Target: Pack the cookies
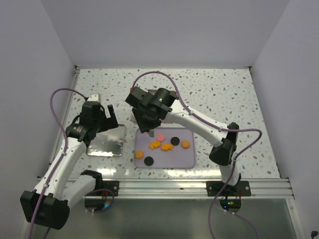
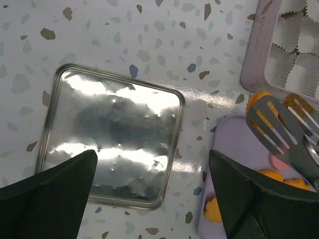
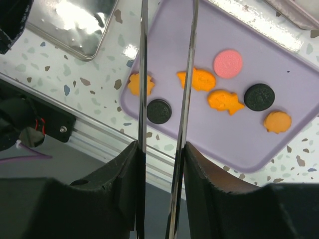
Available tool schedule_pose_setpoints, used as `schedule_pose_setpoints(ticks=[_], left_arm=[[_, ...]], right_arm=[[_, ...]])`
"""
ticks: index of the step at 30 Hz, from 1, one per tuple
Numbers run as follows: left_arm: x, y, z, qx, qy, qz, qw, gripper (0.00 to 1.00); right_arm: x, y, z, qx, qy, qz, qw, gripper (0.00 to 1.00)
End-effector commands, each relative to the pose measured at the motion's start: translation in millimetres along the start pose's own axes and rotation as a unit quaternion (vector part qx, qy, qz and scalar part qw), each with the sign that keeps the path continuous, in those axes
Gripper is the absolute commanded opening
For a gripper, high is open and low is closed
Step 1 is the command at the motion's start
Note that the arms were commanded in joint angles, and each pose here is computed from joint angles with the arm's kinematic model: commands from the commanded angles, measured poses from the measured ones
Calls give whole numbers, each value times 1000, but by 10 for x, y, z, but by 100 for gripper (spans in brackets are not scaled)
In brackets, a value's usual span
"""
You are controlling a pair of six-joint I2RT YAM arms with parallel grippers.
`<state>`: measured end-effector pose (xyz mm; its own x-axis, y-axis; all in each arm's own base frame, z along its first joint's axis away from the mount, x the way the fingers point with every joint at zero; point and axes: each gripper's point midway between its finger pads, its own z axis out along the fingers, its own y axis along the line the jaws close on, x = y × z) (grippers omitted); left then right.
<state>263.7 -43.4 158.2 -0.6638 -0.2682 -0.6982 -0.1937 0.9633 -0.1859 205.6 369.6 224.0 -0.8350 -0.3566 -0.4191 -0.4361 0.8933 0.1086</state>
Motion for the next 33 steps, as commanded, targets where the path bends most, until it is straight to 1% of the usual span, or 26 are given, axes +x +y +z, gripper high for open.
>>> schedule_pose_setpoints(ticks=[1, 4, 8, 10, 17, 20, 24, 33], left_arm=[[-80, -38, 12, 10, -17, 5, 1000, 100], [-80, -44, 8, 12, -18, 4, 1000, 100], [-71, -50, 9, 14, -17, 6, 1000, 100], [-72, -46, 10, 13, -17, 5, 1000, 100], [-65, -51, 23, 14, -14, 6, 1000, 100], [-67, -50, 27, 13, -13, 6, 1000, 100], [-61, -48, 29, 12, -12, 5, 1000, 100], [-51, -41, 46, 10, -9, 6, 1000, 100]], right_arm=[[273, -441, -239, 68, 62, 1, 996, 24], [149, -604, -259, 72, 53, 14, 996, 23], [-57, -962, -238, 91, 44, 43, 994, 23], [-131, -1093, -226, 100, 41, 42, 993, 23], [-509, -1455, 3, 113, 30, 74, 990, 23], [-602, -1537, 177, 107, 35, 87, 990, 23], [-620, -1531, 358, 100, 48, 86, 990, 23], [-657, -1591, 571, 108, 50, 87, 989, 25]])
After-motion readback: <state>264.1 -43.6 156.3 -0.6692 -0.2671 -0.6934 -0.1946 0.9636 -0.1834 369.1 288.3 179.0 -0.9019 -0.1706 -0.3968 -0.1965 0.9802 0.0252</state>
